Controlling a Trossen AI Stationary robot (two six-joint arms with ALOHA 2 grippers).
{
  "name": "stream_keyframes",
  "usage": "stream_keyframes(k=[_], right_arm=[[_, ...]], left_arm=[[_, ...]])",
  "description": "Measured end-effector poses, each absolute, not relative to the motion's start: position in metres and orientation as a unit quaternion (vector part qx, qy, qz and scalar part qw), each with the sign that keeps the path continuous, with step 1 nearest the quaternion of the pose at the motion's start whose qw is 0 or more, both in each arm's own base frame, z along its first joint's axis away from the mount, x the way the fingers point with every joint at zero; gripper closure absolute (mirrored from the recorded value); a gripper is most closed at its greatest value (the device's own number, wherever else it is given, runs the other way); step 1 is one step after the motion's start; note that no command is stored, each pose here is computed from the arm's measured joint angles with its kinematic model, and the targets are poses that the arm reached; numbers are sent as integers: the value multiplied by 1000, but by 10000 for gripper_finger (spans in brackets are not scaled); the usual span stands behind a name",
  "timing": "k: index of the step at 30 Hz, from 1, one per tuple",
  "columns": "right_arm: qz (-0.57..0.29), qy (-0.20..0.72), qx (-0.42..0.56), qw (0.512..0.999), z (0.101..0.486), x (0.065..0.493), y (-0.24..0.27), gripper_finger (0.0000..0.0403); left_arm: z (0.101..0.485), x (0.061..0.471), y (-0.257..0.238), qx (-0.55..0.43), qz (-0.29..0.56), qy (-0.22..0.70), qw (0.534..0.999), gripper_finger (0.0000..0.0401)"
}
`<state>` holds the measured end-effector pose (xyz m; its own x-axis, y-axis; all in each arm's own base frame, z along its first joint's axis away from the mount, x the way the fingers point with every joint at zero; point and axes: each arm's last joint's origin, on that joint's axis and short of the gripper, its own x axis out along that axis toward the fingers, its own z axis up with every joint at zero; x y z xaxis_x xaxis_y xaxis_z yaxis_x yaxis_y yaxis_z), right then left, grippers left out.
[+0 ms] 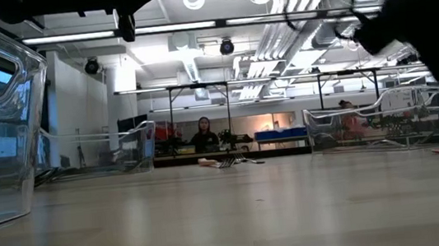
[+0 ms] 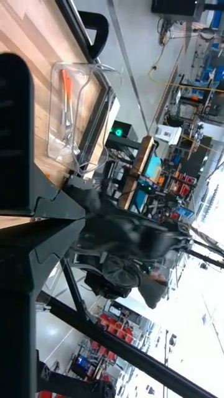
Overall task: Sort silverware by color (type)
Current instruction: Put the orange fork into the top right transparent bin
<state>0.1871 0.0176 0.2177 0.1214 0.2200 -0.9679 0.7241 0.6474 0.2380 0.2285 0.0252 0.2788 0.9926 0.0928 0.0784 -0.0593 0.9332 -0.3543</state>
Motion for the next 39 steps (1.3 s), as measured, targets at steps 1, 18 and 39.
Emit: stream_keyframes(k=[1,18,39], right_arm=[[-214,641,382,630,208,182,20,146],[-279,620,471,562,145,161,33,147],[-315,653,439,530,128,164,34,239]], left_arm=[[279,228,25,-178,39,-47,982,401],[278,228,26,-178,44,-47,982,401],[276,229,26,-179,57,-36,982,401]])
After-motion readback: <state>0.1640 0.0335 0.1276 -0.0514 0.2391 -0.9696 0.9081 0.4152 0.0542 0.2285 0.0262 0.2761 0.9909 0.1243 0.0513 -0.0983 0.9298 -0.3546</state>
